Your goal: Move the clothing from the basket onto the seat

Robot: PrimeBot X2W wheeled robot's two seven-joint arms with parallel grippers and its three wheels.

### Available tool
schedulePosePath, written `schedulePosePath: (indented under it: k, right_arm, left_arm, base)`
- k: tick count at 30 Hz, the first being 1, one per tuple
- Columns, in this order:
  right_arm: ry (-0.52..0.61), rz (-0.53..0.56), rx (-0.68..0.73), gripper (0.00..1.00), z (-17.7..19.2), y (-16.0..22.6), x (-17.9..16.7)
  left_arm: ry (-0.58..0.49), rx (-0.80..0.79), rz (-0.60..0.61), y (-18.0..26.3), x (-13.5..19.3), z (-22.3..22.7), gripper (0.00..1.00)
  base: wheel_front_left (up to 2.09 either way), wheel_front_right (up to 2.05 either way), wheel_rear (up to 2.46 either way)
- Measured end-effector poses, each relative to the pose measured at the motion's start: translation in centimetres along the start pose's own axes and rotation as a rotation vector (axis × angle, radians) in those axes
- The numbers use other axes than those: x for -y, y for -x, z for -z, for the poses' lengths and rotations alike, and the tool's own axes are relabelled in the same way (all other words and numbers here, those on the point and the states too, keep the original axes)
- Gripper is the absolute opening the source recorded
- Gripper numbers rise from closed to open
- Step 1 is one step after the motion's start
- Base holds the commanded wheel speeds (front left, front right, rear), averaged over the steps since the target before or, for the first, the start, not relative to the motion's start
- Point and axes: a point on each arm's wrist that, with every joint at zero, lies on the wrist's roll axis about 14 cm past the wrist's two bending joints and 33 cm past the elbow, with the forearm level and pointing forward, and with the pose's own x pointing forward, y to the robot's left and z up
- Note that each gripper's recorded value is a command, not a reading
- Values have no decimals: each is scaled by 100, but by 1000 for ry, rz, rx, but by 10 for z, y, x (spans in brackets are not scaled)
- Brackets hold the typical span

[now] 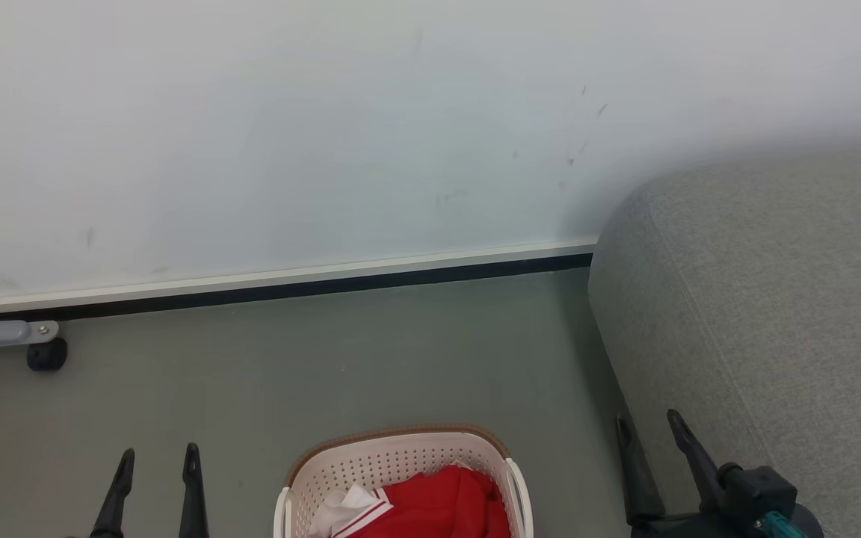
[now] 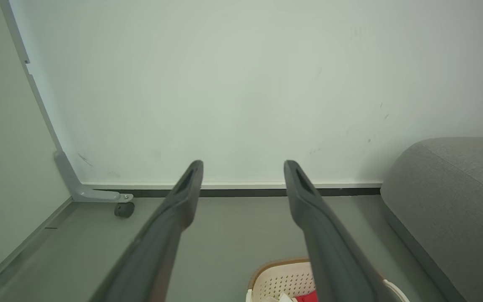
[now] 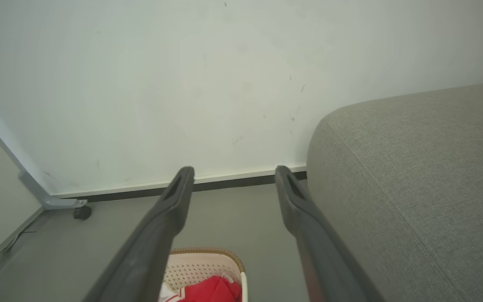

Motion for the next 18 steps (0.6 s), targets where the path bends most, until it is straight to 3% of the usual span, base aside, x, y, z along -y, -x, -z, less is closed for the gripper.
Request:
schedulePosePath:
  k: [5,18]
  right_arm:
    - [59,-25,20,100,-2,1,-6]
    - [57,-17,18,100,-2,1,-4]
  left_arm:
    - [-53,21,11,2,2,-4,100]
    - [-40,16,0,3,2,-2,100]
  base:
    - [0,0,0]
    - [0,0,0]
